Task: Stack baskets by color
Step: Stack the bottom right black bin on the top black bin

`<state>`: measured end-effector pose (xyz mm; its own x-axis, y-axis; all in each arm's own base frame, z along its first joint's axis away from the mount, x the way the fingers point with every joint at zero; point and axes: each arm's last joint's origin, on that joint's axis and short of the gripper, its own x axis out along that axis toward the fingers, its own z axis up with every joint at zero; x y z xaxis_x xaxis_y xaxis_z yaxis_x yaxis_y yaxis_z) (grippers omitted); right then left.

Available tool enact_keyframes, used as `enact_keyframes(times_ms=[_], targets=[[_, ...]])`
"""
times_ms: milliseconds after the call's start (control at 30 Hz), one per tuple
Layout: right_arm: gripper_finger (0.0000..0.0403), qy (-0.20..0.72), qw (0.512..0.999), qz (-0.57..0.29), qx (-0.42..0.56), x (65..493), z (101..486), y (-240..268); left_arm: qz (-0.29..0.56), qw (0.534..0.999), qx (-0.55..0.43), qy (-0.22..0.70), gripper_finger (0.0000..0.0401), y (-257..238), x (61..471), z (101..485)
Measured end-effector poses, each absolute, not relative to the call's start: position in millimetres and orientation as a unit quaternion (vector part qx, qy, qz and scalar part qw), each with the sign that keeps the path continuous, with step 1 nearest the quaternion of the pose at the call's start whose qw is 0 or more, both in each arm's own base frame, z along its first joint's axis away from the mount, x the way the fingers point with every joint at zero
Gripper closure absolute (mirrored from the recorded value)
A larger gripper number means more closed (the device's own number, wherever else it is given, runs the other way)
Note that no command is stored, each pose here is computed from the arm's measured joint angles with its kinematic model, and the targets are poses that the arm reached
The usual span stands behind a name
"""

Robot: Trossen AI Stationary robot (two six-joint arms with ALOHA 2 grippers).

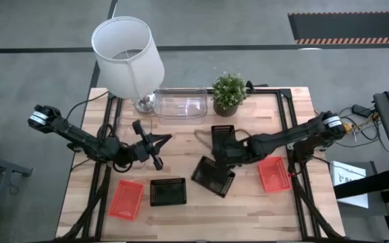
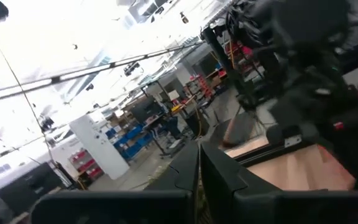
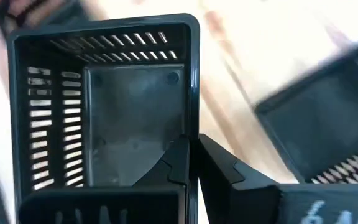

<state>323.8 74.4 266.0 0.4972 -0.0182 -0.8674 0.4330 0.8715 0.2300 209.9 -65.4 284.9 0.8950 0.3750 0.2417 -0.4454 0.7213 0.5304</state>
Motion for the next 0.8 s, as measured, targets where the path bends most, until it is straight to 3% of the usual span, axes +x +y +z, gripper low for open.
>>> enact_keyframes(times_ms=[267,800], targets=[[0.039,0.448,0.789,-0.315,0.28,301,276,53,0.232,0.924,0.3,-0.051,0.0401,-65,209,284],[0.039,0.375,0.737,-0.47,0.308,280,279,33,0.234,0.923,0.302,-0.045,0.0401,-64,209,281]])
